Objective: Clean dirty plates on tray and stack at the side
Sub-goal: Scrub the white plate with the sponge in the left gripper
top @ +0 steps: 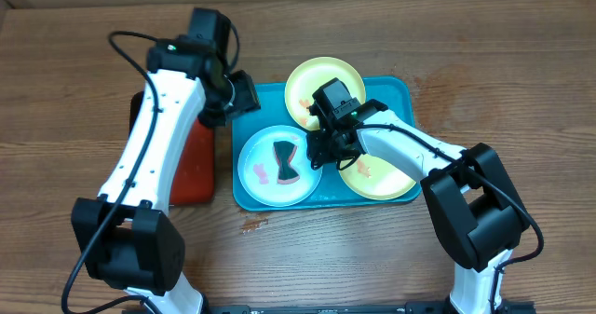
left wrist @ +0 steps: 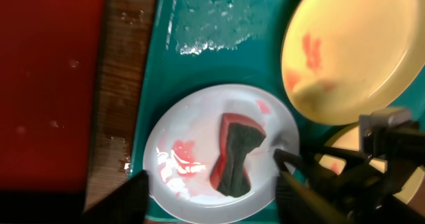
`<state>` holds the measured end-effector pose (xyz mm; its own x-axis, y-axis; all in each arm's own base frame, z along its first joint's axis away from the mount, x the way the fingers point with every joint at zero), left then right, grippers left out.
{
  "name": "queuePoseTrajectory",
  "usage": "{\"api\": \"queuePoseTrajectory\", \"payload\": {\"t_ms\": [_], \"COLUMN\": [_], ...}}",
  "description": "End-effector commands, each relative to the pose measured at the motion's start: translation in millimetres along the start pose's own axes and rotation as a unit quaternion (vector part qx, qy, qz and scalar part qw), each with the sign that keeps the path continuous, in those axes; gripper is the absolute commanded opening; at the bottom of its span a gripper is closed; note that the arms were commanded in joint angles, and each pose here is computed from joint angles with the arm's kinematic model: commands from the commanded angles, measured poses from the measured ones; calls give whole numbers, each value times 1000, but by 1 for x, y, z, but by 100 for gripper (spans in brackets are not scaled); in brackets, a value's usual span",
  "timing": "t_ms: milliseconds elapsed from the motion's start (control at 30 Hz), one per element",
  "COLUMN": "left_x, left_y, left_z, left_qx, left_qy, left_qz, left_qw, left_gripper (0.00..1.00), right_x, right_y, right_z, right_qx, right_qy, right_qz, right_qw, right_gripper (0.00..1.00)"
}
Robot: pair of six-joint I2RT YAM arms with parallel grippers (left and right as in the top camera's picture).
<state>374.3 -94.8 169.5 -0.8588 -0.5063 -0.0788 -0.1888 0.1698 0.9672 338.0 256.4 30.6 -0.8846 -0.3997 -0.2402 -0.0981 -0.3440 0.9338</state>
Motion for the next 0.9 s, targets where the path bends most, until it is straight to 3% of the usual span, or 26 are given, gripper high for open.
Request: {"api": "queuePoseTrajectory", "payload": {"t_ms": [0,133,333,467,867], "left_x": [21,46,71,76,81], "left_y": [-17,-43,-77,-91,-119], "left_z": [0,-9,-14,-10,1], "left_qx": [-5,26,44,44,48], "left_qy": [-18,-39,-66,-66,-63], "left_qz": [28,70,83,81,63], "left_qw": [999,996,993,994,995], "left_gripper": [42,28,35,34,30], "right_x": [1,0,1,6,5], "right_y": [-6,-6,-6,-6,-6], "right_z": [-1,-1,-1,-2,-2], "right_qx": [2,2,2,4,4], "right_qy": [-8,-8,-12,-37,-36], "right_qz": [6,6,7,18,14], "right_qw": [1000,1000,1000,999,999], "right_gripper": [37,22,15,8,8]}}
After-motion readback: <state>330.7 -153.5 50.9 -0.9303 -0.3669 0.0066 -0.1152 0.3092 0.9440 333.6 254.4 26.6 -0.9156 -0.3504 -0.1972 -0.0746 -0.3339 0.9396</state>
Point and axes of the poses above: each gripper's point midway between its finger pads, its own y axis back along the fingers, its own z axis along the line the jaws close on, x = y × z, the point moved 2 cm from there along y, back along the fingers, and after that the axes turned 12 degrees about y, right-handed, at the moved point
